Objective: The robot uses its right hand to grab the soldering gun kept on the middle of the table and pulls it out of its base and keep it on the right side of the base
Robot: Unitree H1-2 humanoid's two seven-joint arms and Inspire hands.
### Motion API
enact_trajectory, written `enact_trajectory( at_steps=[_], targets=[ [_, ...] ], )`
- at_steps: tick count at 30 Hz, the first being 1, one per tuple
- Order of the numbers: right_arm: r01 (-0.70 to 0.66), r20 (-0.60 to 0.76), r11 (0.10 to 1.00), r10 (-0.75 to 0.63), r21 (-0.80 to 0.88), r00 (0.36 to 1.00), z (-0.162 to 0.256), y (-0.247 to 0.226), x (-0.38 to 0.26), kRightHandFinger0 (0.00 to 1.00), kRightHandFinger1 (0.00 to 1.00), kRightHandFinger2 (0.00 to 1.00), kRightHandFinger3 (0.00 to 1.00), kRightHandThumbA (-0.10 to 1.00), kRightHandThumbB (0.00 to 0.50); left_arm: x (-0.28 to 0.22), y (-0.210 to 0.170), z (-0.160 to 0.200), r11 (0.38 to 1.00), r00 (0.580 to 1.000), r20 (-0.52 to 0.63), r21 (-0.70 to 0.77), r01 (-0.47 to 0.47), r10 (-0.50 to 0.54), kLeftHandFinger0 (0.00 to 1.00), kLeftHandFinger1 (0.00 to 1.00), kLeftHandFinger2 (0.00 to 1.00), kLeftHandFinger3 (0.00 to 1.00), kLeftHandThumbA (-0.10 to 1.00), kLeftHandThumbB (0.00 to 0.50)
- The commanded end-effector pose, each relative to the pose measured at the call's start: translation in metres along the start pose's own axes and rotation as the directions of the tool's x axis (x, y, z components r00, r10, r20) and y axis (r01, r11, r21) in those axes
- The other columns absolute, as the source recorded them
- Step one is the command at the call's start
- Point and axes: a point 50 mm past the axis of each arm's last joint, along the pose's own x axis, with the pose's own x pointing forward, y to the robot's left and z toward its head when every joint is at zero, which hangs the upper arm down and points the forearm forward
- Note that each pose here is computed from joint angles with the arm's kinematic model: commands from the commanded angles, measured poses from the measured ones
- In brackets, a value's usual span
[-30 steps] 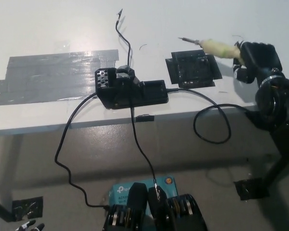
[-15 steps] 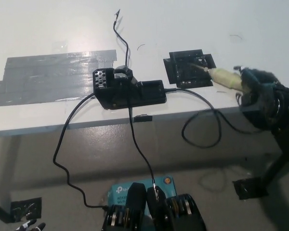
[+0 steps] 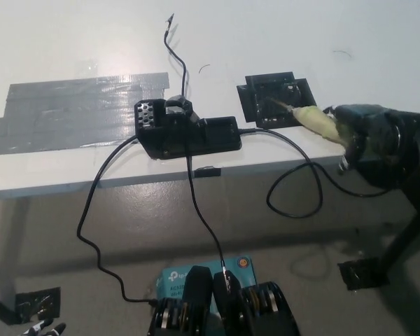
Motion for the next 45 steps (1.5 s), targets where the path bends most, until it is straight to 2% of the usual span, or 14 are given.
enact_trajectory(
  at_steps=[1,14,20,25,28,33,35,36,37,38,39,42,44,45],
  targets=[
    [0.152,-0.027,0.987,-0.151,0.043,0.988,-0.009,-0.055,-0.023,1.00,1.00,1.00,1.00,0.97,0.500,-0.007,0.012,0.001,1.000,1.000,-0.001,0.016,-0.024,0.024,0.83,0.88,1.00,1.00,0.71,0.181],
    [0.334,-0.055,0.934,-0.330,0.125,0.942,-0.044,-0.102,-0.063,1.00,1.00,1.00,1.00,1.00,0.500,-0.011,0.012,-0.005,0.999,1.000,-0.007,0.009,-0.031,0.031,0.84,0.88,1.00,1.00,0.72,0.165],
    [0.459,0.027,0.865,-0.473,0.204,0.880,-0.082,-0.127,-0.142,1.00,1.00,1.00,1.00,1.00,0.500,-0.016,0.020,-0.006,0.999,0.999,-0.015,0.009,-0.046,0.046,0.84,0.87,1.00,1.00,0.72,0.174],
    [0.557,0.110,0.765,-0.615,0.323,0.781,-0.140,-0.111,-0.261,1.00,1.00,1.00,1.00,1.00,0.470,-0.015,0.021,-0.005,0.999,0.999,0.000,-0.011,-0.040,0.040,0.81,0.83,1.00,1.00,0.73,0.184],
    [0.621,0.043,0.673,-0.692,0.402,0.721,-0.177,-0.069,-0.312,1.00,1.00,1.00,1.00,1.00,0.354,-0.015,0.021,-0.005,0.999,0.999,0.005,-0.022,-0.042,0.042,0.79,0.83,1.00,1.00,0.75,0.209],
    [0.724,-0.206,0.468,-0.750,0.507,0.629,-0.224,0.019,-0.356,1.00,1.00,1.00,1.00,1.00,0.371,-0.016,0.022,-0.005,0.998,0.999,0.031,-0.052,-0.043,0.044,0.76,0.82,1.00,1.00,0.76,0.226],
    [0.740,-0.389,0.254,-0.720,0.623,0.575,-0.238,0.089,-0.359,1.00,1.00,1.00,1.00,0.88,0.361,-0.014,0.019,-0.005,0.998,0.998,0.035,-0.051,-0.045,0.047,0.80,0.84,1.00,1.00,0.76,0.227],
    [0.741,-0.433,0.233,-0.687,0.630,0.584,-0.238,0.109,-0.358,1.00,1.00,1.00,1.00,0.89,0.315,-0.013,0.019,-0.005,0.998,0.998,0.035,-0.053,-0.045,0.047,0.81,0.85,1.00,1.00,0.76,0.224],
    [0.741,-0.432,0.232,-0.687,0.631,0.583,-0.238,0.109,-0.358,1.00,1.00,1.00,1.00,0.89,0.315,-0.013,0.018,-0.005,0.998,0.998,0.035,-0.053,-0.045,0.047,0.81,0.85,1.00,1.00,0.76,0.225],
    [0.744,-0.500,0.211,-0.621,0.634,0.603,-0.238,0.135,-0.353,1.00,1.00,1.00,1.00,0.88,0.370,-0.012,0.017,-0.006,0.998,0.998,0.032,-0.052,-0.045,0.046,0.81,0.86,1.00,1.00,0.76,0.211],
    [0.733,-0.553,0.129,-0.572,0.668,0.606,-0.234,0.158,-0.341,1.00,1.00,1.00,1.00,0.81,0.245,-0.012,0.016,-0.006,0.997,0.998,0.034,-0.055,-0.045,0.047,0.78,0.84,1.00,1.00,0.76,0.203],
    [0.694,-0.617,0.010,-0.449,0.720,0.647,-0.234,0.195,-0.305,1.00,1.00,1.00,1.00,0.69,0.186,-0.011,0.017,-0.004,0.998,0.998,0.036,-0.050,-0.049,0.051,0.76,0.84,1.00,1.00,0.76,0.206],
    [0.659,-0.628,-0.051,-0.366,0.750,0.686,-0.237,0.217,-0.282,1.00,1.00,1.00,1.00,0.61,0.109,-0.010,0.016,-0.003,0.998,0.998,0.036,-0.052,-0.044,0.046,0.79,0.84,1.00,1.00,0.75,0.194],
    [0.659,-0.628,-0.051,-0.366,0.750,0.686,-0.237,0.217,-0.282,1.00,1.00,1.00,1.00,0.61,0.109,-0.010,0.016,-0.003,0.998,0.998,0.036,-0.052,-0.044,0.046,0.79,0.84,1.00,1.00,0.75,0.194]
  ],
)
